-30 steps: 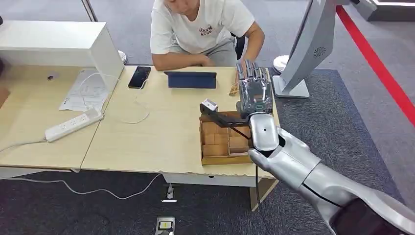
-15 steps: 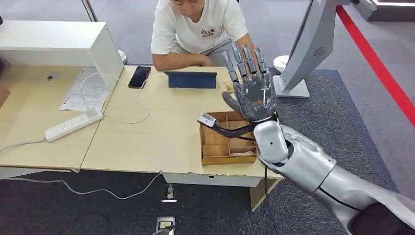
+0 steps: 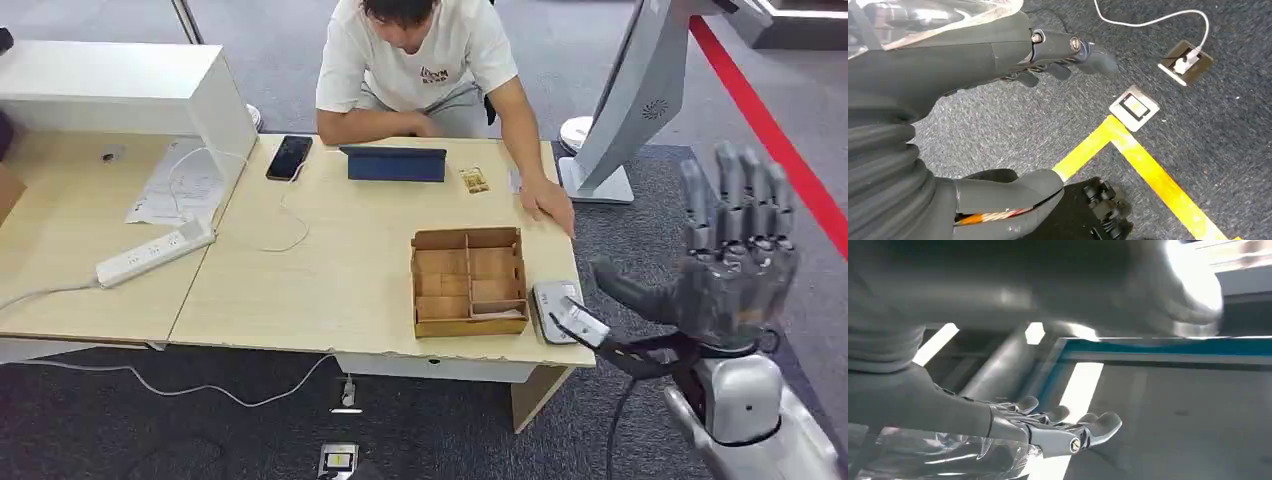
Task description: Pass the card to the sensor for recognition and then transmit it.
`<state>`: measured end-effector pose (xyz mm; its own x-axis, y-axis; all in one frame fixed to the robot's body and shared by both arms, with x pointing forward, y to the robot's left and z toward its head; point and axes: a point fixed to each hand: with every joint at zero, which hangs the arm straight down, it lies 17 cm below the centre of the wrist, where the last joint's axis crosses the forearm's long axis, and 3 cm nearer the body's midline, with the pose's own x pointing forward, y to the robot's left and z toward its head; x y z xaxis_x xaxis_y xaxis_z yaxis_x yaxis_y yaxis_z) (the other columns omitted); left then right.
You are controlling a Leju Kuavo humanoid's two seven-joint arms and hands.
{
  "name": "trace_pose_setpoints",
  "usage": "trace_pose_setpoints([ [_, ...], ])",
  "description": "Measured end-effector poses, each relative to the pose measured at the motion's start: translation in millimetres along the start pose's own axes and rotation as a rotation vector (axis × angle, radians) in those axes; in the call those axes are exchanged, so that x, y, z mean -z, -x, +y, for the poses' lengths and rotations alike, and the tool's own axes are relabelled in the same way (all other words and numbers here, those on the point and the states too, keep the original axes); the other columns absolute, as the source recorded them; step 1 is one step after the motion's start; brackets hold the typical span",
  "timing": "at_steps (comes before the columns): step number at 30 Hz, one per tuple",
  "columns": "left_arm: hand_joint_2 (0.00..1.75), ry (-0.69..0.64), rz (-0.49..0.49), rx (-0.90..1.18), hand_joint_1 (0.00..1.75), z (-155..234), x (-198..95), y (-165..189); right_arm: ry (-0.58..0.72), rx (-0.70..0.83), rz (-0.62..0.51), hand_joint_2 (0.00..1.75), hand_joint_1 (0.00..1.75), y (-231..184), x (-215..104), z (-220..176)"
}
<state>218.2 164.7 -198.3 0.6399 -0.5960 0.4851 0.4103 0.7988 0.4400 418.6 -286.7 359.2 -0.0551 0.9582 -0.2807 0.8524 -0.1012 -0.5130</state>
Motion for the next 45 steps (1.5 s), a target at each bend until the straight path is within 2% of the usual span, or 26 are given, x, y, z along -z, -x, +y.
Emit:
trace_pose_setpoints([
  [3,1.75,-0.003,-0.009,0.016,0.0,-1,-1,2,-0.025,-0.045,0.272,0.0,0.0,67,-38,-17],
  [7,1.75,-0.003,-0.012,0.006,0.0,0,-1,2,-0.072,-0.085,0.486,0.0,0.0,111,-85,-30],
  [9,1.75,0.0,-0.008,-0.005,0.0,-1,-1,3,-0.107,0.004,0.56,0.0,0.0,122,-95,-22],
  [11,1.75,0.0,-0.006,-0.015,0.0,-1,-1,4,-0.051,0.176,0.652,0.0,0.0,146,-84,-10],
  [12,1.75,0.0,-0.006,-0.021,0.0,-1,-1,3,-0.006,0.205,0.628,0.0,0.0,162,-85,-12],
  [13,1.75,0.002,-0.005,-0.029,0.0,-1,-1,3,0.027,0.176,0.533,0.0,0.0,169,-90,-20],
  [15,1.75,0.006,0.01,-0.045,0.0,-4,-3,11,0.008,0.066,0.226,0.0,0.0,141,-98,-20],
  [16,1.75,0.006,0.009,-0.047,0.0,-5,-4,12,-0.031,0.037,0.12,1.75,0.0,126,-112,-13],
  [20,1.75,0.008,0.004,-0.086,0.0,-8,-5,8,-0.238,-0.024,0.433,1.75,0.0,169,-208,22],
  [23,1.75,0.009,0.034,-0.125,0.0,-9,-4,10,-0.365,-0.031,0.682,1.75,0.0,179,-285,35],
  [24,1.75,0.007,0.041,-0.133,0.0,-8,-4,11,-0.401,-0.027,0.745,1.75,0.0,177,-308,38],
  [27,1.75,0.013,0.075,-0.173,0.0,-10,-4,16,-0.519,-0.015,0.841,1.75,0.0,165,-365,50],
  [32,1.75,0.022,0.16,-0.211,0.0,-13,-4,30,-0.705,0.015,1.168,1.75,0.0,129,-490,45],
  [37,1.75,0.019,0.18,-0.206,0.0,-11,-3,31,-0.889,0.05,1.352,1.75,0.0,76,-560,46],
  [45,1.75,0.024,0.233,-0.222,0.0,-12,-4,42,-1.152,0.093,1.635,1.75,0.0,1,-642,44],
])
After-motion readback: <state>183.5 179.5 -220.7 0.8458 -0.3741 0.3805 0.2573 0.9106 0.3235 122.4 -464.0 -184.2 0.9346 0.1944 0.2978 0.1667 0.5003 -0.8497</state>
